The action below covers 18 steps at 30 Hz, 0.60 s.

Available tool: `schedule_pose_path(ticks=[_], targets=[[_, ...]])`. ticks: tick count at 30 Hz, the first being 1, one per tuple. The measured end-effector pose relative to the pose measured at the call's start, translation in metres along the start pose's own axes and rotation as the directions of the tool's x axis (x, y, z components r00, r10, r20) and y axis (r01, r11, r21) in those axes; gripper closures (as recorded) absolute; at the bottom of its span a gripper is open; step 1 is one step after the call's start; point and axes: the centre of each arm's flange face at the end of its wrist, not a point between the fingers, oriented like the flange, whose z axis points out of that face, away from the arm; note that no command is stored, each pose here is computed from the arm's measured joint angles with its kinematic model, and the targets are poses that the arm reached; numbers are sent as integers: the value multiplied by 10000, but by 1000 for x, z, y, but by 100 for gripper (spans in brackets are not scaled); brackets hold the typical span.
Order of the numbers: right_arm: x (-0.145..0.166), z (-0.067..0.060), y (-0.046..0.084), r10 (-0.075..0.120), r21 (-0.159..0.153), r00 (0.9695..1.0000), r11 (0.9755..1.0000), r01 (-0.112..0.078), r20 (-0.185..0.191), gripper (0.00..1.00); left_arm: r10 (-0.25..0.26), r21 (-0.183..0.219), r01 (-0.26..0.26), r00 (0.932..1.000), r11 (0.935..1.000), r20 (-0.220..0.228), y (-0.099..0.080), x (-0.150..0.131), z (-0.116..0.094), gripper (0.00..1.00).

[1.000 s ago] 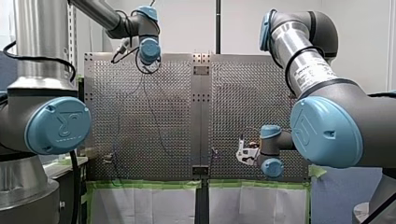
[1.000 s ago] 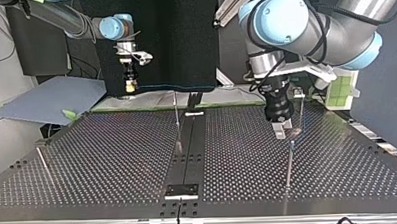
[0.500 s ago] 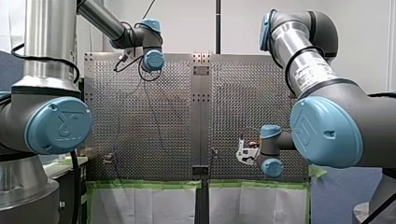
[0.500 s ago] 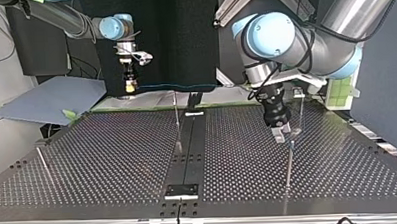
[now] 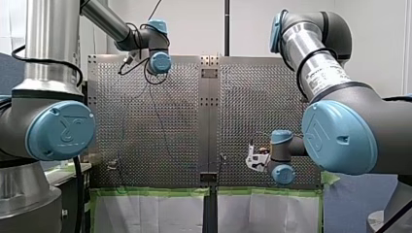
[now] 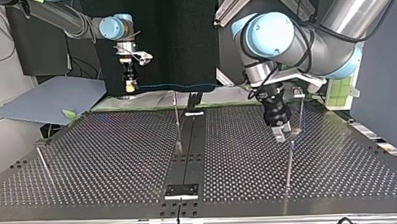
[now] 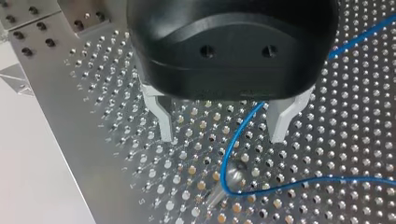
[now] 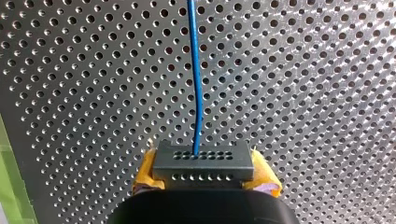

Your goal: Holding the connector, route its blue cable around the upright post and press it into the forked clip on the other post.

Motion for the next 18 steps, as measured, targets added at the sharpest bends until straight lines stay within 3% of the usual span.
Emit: schedule_pose_path(ticks=[9,18], targets=[[0,0,0,-10,-7,10000,10000,10,7,71,21,77,-20,9999,10000,-134,-2,5,1,4],[-1,0,0,-14,-17,10000,10000,14,24,71,126,85,-121,9985,9999,-538,-13,24,11,4]])
